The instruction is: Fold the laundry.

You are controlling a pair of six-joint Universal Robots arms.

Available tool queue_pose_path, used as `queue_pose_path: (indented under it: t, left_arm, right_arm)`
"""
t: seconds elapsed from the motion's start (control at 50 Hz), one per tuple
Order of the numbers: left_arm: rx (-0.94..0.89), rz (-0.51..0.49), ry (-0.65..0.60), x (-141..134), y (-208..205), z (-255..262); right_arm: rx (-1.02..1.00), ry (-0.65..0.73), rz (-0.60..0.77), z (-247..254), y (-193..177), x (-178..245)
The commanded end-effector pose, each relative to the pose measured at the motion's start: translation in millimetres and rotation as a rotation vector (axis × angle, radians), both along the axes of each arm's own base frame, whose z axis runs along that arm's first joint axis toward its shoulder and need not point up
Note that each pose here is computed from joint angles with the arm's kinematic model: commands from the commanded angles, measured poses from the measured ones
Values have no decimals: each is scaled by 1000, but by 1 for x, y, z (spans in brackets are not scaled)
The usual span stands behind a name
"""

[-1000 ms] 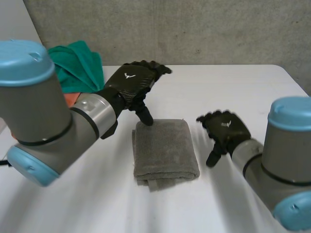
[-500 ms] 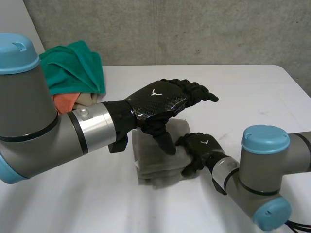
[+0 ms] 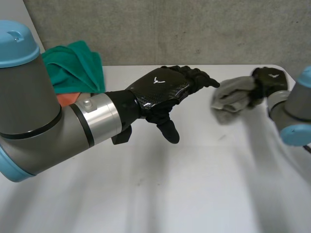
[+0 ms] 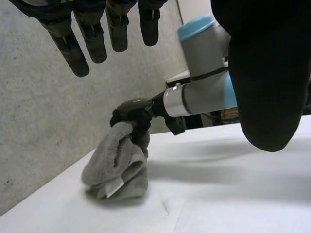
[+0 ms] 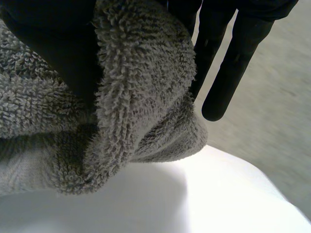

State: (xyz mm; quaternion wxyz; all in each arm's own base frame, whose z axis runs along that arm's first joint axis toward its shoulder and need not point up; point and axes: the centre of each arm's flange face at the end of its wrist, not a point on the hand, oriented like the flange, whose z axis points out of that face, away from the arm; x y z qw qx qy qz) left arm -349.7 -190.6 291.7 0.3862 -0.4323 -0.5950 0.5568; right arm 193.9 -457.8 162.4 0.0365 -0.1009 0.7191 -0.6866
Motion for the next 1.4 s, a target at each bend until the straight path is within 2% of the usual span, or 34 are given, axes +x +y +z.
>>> queue_pose_path:
  t: [0.02,0.06,0.22,0.42,0.52,0.6,0.7,0.72,0.78,0.8,0.84,0.88,0.96,1.04,1.18,1.3,1.4]
  left_arm:
    - [-5,-14,0,-5,7,0]
    - [-3,-14,-2,-6,7,-1]
    - [-3,-3,-3,-7,6,-2]
    - [-17,14,4,-7,3,2]
    - [-39,109,13,-3,-9,8]
    - [-94,236,44,2,-27,21]
    - [-189,458,105,21,-70,41]
    - [-212,543,120,31,-89,46]
    - [-227,671,118,48,-124,44]
    - [-242,742,108,61,-146,41]
    - [-267,799,87,75,-167,37]
    - [-325,855,27,91,-195,29]
    - [-419,913,-97,110,-243,-1]
    - [-469,980,-159,130,-287,-32]
    - [-481,1028,-166,157,-330,-79]
    - [-498,1011,-154,154,-336,-96]
    - [-522,984,-128,135,-329,-90]
  right_arm:
    - [70,36,-200,-24,-70,-92]
    - [62,43,-233,-25,-82,-114]
    - [65,48,-269,-37,-88,-140]
    - [13,87,-279,-3,-86,-136]
    - [-44,169,-327,28,-81,-136]
    - [-117,197,-285,56,-72,-126]
    - [-300,199,-160,117,-33,-80]
    - [-311,202,-142,119,-26,-73]
    - [-317,223,-34,112,0,-39]
    - [-307,231,4,107,8,-29]
    - [-273,251,128,94,35,2]
    - [-262,267,189,92,55,17]
    - [-202,309,283,76,100,36]
    - [-136,350,347,55,134,44]
    - [-32,384,381,24,163,40]
    - [-6,387,371,18,168,35]
    - [-29,386,360,26,169,33]
